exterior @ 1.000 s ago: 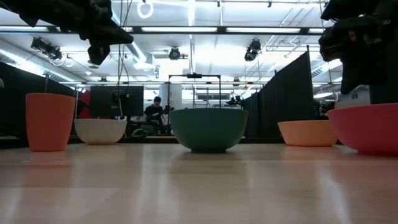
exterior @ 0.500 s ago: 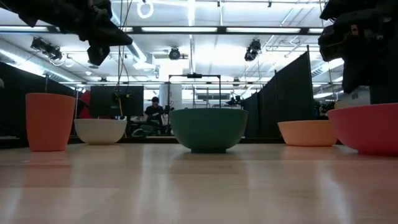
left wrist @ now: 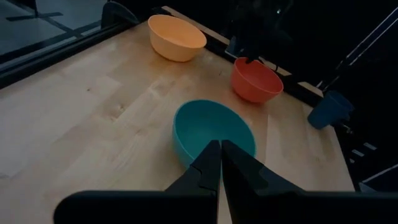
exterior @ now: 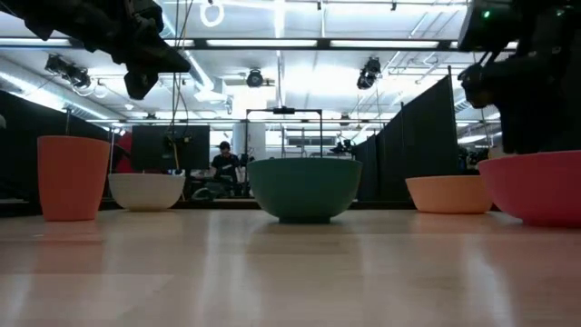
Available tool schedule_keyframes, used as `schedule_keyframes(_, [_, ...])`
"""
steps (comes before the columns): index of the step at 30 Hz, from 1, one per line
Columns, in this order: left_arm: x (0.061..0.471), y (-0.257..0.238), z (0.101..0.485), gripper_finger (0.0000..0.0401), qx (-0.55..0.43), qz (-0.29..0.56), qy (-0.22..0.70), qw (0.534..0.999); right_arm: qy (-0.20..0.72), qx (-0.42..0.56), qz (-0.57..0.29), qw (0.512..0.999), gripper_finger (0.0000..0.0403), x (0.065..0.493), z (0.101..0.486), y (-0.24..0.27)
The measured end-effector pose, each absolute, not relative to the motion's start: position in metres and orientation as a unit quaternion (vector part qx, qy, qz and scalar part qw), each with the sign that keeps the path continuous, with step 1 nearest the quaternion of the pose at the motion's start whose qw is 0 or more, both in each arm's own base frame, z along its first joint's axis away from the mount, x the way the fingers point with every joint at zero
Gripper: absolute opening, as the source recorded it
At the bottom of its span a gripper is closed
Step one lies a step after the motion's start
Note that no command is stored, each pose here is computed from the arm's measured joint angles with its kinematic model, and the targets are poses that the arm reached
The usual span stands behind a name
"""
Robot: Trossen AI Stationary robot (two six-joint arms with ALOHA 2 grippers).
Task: Nest bowls inside each other
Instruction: Stack the orange bowl on top of the light orange bowl
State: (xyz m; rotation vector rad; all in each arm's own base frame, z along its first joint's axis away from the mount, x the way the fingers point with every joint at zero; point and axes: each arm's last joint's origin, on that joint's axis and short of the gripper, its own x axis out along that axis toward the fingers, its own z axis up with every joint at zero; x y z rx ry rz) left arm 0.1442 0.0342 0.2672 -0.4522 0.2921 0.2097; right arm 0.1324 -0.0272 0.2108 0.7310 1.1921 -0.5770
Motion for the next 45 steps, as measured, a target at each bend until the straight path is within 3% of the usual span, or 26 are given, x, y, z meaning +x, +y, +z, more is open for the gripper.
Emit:
schedule_keyframes(4, [0.144,0.034,0.267,0.0001,-0.223,0.103,0.144,0.959,0.563,0.323,-0.257,0.716,0.0266,0.138,0.205,-0.028])
schedule_keyframes(22, [0.144,0.034,0.267,0.0001,-0.223,0.103,0.143,0.959,0.627,0.298,-0.250,0.675,0.0016,0.149,0.187,-0.030])
schedule_keyframes(27, [0.144,0.034,0.267,0.0001,-0.223,0.103,0.143,0.959,0.622,0.304,-0.248,0.678,0.0002,0.150,0.190,-0.030])
schedule_keyframes(33, [0.144,0.034,0.267,0.0001,-0.223,0.103,0.143,0.959,0.581,0.319,-0.233,0.712,0.0000,0.164,0.222,-0.037])
schedule_keyframes(45, [0.144,0.034,0.268,0.0001,-0.225,0.103,0.141,0.959,0.504,0.335,-0.380,0.700,0.0000,0.147,0.278,-0.095])
